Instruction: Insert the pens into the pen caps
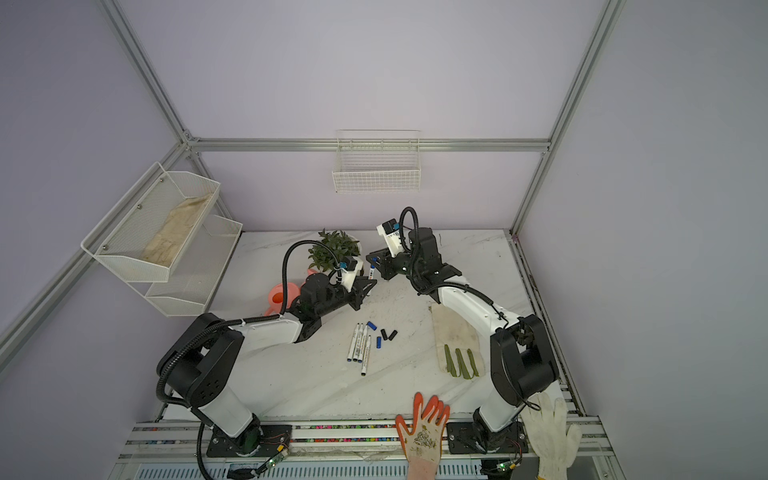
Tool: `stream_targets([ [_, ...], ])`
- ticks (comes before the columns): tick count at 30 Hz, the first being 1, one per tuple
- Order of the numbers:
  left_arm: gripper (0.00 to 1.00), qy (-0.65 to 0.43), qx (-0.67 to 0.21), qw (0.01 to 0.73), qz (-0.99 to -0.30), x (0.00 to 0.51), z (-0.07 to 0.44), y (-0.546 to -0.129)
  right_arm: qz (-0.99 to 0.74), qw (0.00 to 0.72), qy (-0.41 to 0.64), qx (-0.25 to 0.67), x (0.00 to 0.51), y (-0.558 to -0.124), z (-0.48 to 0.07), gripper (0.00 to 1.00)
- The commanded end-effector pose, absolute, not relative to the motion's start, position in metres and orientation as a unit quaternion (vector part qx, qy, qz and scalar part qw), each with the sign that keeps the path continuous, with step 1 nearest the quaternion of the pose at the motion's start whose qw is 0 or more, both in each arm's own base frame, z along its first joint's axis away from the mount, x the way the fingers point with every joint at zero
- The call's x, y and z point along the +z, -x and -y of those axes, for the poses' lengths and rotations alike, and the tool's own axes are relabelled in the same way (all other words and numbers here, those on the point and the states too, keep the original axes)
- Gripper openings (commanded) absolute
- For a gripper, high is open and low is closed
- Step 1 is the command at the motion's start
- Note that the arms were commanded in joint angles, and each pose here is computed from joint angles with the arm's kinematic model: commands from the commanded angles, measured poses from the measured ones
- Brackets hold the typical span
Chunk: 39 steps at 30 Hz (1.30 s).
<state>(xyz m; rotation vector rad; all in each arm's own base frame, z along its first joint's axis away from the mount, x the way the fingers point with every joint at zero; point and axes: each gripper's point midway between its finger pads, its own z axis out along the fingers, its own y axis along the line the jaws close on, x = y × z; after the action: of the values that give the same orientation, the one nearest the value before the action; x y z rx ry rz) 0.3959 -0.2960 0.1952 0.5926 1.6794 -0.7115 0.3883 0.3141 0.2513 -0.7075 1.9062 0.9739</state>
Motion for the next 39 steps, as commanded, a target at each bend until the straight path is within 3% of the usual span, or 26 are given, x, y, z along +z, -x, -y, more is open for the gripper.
stream_targets([
  [1,0.00,-0.032,-0.267,0.842,-0.467,0.447,0.208,-0.434,-0.858,0.131,0.285,0.408,0.124,-0.283,-0.315,0.00],
  [9,0.00,0.000,-0.224,0.868,-0.444,0.463,0.192,-0.436,-0.896,0.132,0.244,0.346,0.101,-0.306,-0.299,0.00],
  [16,0.00,-0.003,-0.209,0.878,-0.430,0.471,0.194,-0.435,-0.895,0.126,0.209,0.374,0.106,-0.321,-0.288,0.00],
  [24,0.00,0.003,-0.386,0.843,-0.375,0.487,0.206,-0.431,-0.906,0.102,0.210,0.353,0.087,-0.316,-0.282,0.00],
  [27,0.00,0.011,-0.412,0.839,-0.355,0.498,0.200,-0.433,-0.905,0.103,0.215,0.353,0.091,-0.314,-0.281,0.00],
  [39,0.00,0.021,-0.336,0.888,-0.314,0.538,0.157,-0.429,-0.913,0.092,0.205,0.341,0.083,-0.309,-0.275,0.00],
])
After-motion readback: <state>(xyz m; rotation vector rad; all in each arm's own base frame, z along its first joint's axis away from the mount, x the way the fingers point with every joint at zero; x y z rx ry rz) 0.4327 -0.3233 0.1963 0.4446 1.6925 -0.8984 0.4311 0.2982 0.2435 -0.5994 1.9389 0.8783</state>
